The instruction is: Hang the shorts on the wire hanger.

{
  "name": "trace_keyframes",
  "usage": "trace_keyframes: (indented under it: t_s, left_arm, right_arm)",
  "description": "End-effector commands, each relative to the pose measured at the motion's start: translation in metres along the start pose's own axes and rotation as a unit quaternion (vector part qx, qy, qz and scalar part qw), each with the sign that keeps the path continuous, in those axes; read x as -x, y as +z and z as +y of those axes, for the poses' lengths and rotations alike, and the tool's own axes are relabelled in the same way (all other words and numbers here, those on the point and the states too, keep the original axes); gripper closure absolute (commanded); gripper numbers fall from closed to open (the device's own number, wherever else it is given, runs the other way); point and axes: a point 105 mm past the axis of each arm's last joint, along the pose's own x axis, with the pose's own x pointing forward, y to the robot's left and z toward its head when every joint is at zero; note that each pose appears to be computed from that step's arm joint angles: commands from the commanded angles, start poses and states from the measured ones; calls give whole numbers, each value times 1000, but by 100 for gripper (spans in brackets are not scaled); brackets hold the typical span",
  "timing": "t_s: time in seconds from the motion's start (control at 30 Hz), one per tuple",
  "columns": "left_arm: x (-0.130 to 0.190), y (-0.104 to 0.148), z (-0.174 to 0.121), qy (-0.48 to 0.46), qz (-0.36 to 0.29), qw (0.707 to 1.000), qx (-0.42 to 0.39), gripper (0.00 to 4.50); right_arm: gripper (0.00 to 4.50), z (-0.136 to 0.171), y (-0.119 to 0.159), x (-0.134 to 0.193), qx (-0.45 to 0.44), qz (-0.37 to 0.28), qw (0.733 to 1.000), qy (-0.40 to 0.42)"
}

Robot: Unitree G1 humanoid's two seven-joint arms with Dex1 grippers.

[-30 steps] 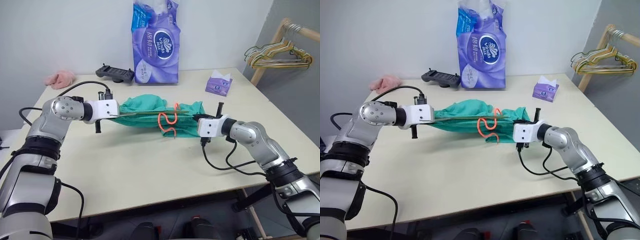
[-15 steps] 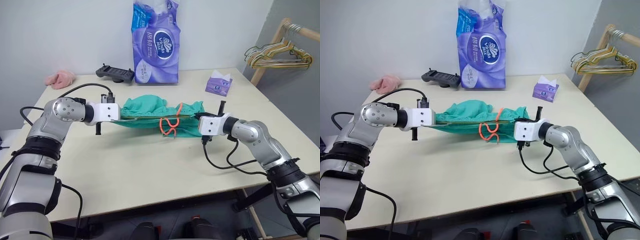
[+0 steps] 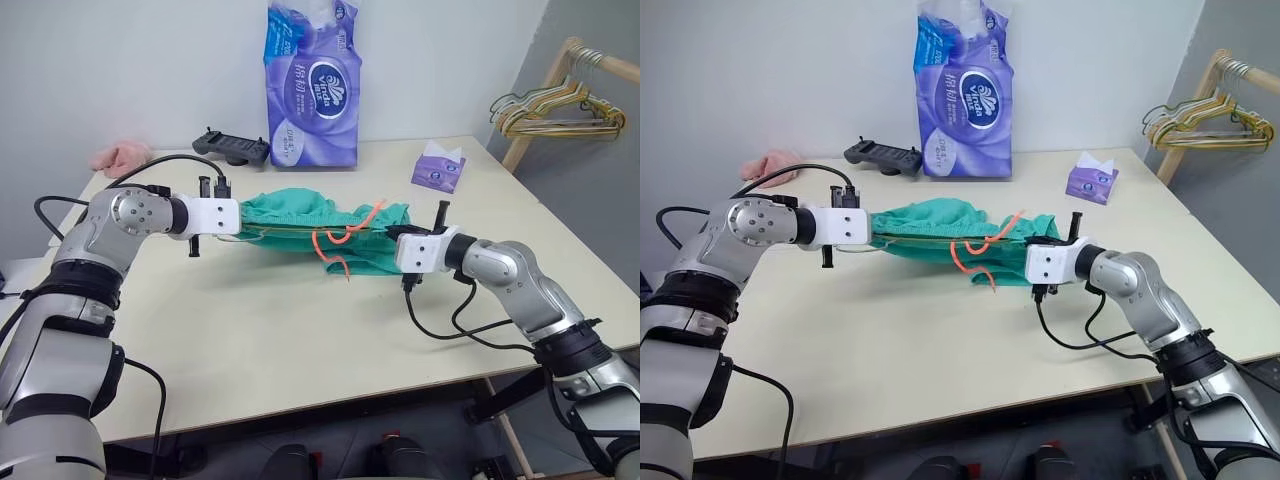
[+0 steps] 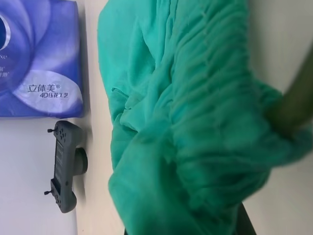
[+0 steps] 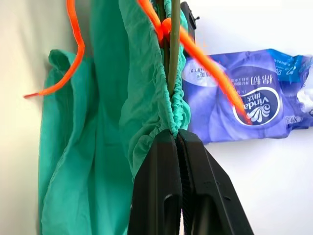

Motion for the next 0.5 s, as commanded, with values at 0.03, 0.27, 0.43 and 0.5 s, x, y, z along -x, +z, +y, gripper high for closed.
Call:
trace_keyframes:
  t_s: [0.03,0.27,0.43,0.5]
  left_arm:
    - [13,-21,8,14,45,999,19,444]
    - [10,-27,8,10,69,997,18,444]
    - [5,-28,8,10,83,996,29,444]
    - [2,-26,10,17,81,996,33,444]
  right_arm:
    - [447,-14,-15,15,-8,39,999,-25]
    - [447,-25,1,13,-1,23,999,-36]
    - [447,-32,22,6,1,-1,999,-44]
    - [447,-34,27,3,0,-6,999,-45]
